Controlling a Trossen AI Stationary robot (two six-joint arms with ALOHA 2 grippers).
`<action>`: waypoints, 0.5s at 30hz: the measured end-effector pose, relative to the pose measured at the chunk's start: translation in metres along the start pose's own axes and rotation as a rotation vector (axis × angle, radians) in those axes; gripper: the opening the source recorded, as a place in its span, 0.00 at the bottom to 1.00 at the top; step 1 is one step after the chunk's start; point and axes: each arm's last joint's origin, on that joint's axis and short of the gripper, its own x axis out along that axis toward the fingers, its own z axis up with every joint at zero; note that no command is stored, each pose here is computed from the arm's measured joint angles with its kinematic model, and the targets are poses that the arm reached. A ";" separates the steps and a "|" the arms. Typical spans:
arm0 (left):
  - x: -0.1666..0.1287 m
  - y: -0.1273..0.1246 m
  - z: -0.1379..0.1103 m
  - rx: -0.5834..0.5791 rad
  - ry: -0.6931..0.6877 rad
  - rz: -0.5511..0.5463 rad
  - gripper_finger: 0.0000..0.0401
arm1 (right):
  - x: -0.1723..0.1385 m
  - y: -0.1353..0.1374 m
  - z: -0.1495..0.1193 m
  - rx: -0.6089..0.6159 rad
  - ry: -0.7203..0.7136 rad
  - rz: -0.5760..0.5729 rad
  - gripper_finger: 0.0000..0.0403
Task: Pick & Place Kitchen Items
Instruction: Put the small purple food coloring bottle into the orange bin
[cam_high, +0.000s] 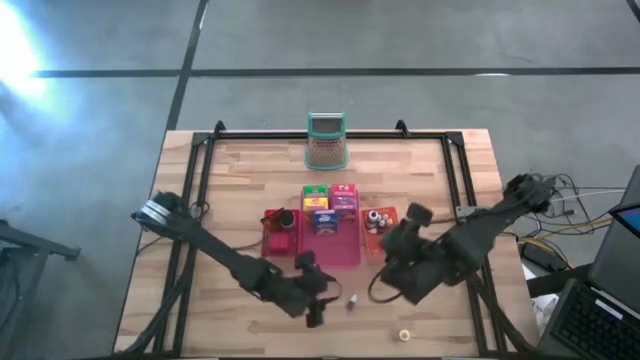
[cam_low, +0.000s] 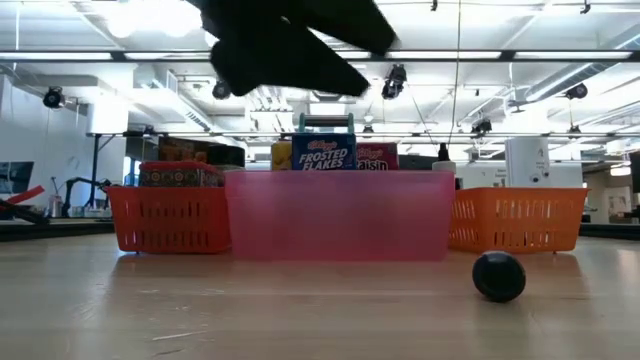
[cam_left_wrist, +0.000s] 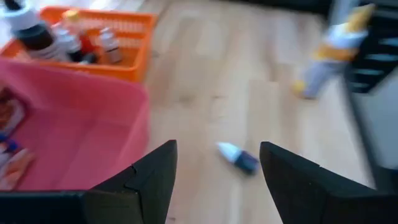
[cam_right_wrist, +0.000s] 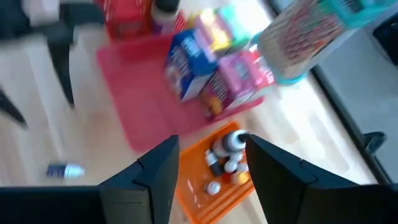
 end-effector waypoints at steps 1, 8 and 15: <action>0.006 -0.004 0.000 -0.005 0.014 0.036 0.59 | -0.004 -0.006 0.000 0.012 -0.019 0.001 0.46; 0.043 -0.030 0.004 -0.063 0.130 0.149 0.59 | -0.014 -0.031 -0.007 0.028 -0.066 -0.005 0.45; 0.047 -0.046 0.018 -0.140 0.176 0.226 0.55 | -0.003 -0.032 -0.019 -0.023 -0.037 -0.045 0.41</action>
